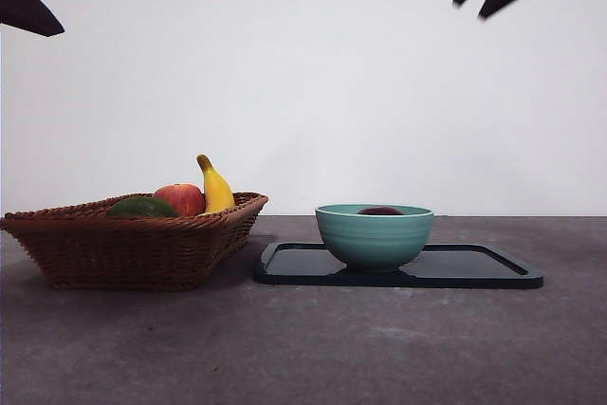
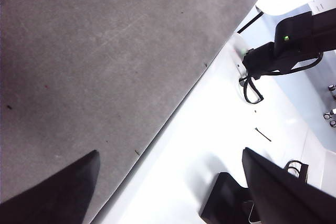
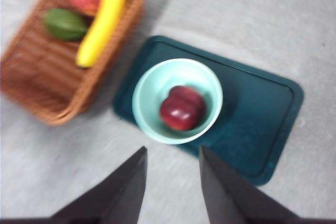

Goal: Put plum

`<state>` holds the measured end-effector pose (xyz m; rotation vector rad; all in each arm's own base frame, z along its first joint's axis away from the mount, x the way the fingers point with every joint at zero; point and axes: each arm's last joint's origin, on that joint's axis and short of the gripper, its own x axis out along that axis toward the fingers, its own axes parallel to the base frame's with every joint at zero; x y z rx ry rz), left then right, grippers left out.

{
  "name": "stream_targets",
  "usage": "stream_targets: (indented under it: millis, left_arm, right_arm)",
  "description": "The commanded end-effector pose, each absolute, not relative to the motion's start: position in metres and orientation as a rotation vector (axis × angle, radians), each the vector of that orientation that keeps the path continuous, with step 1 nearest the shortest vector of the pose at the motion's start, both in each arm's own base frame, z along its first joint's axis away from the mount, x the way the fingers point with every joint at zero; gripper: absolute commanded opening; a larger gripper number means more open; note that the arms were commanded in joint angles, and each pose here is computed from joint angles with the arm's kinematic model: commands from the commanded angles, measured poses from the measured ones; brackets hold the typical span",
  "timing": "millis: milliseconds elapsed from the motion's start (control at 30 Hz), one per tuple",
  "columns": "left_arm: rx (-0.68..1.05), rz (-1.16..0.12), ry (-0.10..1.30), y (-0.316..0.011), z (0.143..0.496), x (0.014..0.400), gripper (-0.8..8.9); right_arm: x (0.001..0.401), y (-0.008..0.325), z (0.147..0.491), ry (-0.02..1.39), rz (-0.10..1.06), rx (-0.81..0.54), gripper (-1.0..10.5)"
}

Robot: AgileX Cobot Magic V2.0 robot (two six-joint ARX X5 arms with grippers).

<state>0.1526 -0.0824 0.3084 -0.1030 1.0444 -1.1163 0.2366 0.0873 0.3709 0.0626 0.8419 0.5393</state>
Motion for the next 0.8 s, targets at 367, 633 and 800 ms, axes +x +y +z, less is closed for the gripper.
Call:
stream_targets:
  millis: [367,633,800]
  left_arm:
    - [-0.092,-1.133,1.022,-0.084,0.311,0.155,4.33]
    - [-0.095,-1.131,1.025,-0.084,0.311,0.155,4.33]
    - [-0.095,-1.131,1.025,-0.084,0.311,0.155,4.33]
  right_arm:
    - [0.144,0.077,0.337,0.822,0.686,0.018,1.6]
    - [0.105,0.071,0.308,0.863,0.807,0.054,1.6]
    - [0.093,0.066,0.301,0.841,0.818,0.055,1.6]
